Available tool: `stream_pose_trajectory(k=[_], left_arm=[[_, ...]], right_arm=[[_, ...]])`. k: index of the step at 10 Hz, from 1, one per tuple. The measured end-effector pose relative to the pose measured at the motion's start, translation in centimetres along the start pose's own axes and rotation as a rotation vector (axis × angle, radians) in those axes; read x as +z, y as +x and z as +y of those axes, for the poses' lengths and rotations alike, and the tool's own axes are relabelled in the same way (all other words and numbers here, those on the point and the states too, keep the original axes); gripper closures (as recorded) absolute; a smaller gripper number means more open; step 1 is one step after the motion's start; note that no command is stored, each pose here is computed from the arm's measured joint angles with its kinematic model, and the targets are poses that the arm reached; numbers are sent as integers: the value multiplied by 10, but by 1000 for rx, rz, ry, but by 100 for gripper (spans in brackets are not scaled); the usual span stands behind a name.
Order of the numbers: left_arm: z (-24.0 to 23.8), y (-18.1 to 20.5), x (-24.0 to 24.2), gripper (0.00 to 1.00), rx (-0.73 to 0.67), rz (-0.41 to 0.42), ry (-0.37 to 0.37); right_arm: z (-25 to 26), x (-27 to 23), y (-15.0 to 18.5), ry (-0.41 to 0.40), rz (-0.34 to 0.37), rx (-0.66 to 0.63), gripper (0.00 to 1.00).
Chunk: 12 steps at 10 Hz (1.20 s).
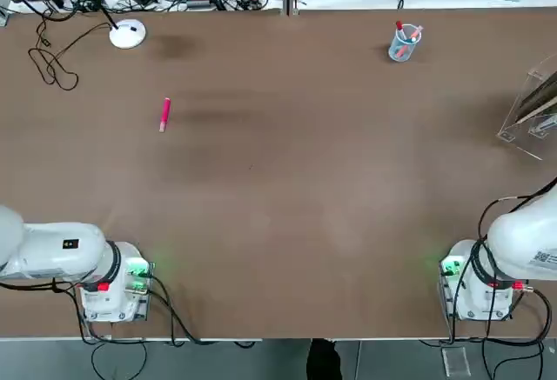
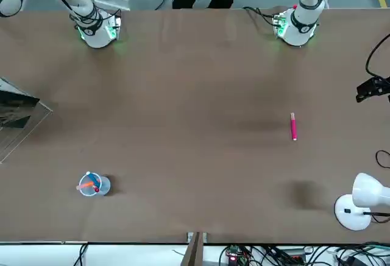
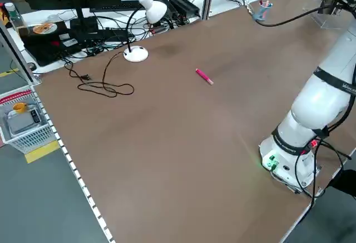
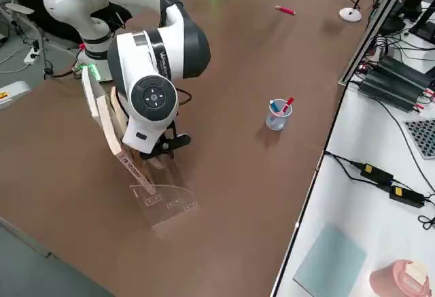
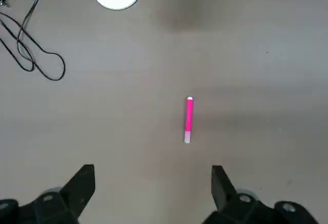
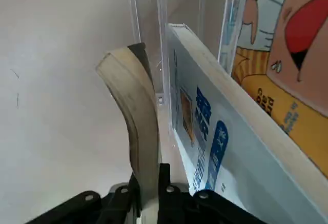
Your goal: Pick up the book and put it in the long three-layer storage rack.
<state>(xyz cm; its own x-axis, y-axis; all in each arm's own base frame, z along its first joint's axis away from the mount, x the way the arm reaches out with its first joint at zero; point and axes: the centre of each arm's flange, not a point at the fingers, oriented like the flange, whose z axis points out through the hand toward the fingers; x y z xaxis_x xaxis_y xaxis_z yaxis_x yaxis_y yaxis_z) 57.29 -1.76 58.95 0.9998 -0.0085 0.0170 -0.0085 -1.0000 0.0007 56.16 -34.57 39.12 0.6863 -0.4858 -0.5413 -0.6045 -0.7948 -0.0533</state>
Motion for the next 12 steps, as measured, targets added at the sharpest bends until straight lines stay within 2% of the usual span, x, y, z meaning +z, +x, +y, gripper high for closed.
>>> stream_pose_trajectory(k=[12], left_arm=[[3,-2,-9,0,6,4,0]], right_arm=[[8,8,15,-28,23,-35,85]])
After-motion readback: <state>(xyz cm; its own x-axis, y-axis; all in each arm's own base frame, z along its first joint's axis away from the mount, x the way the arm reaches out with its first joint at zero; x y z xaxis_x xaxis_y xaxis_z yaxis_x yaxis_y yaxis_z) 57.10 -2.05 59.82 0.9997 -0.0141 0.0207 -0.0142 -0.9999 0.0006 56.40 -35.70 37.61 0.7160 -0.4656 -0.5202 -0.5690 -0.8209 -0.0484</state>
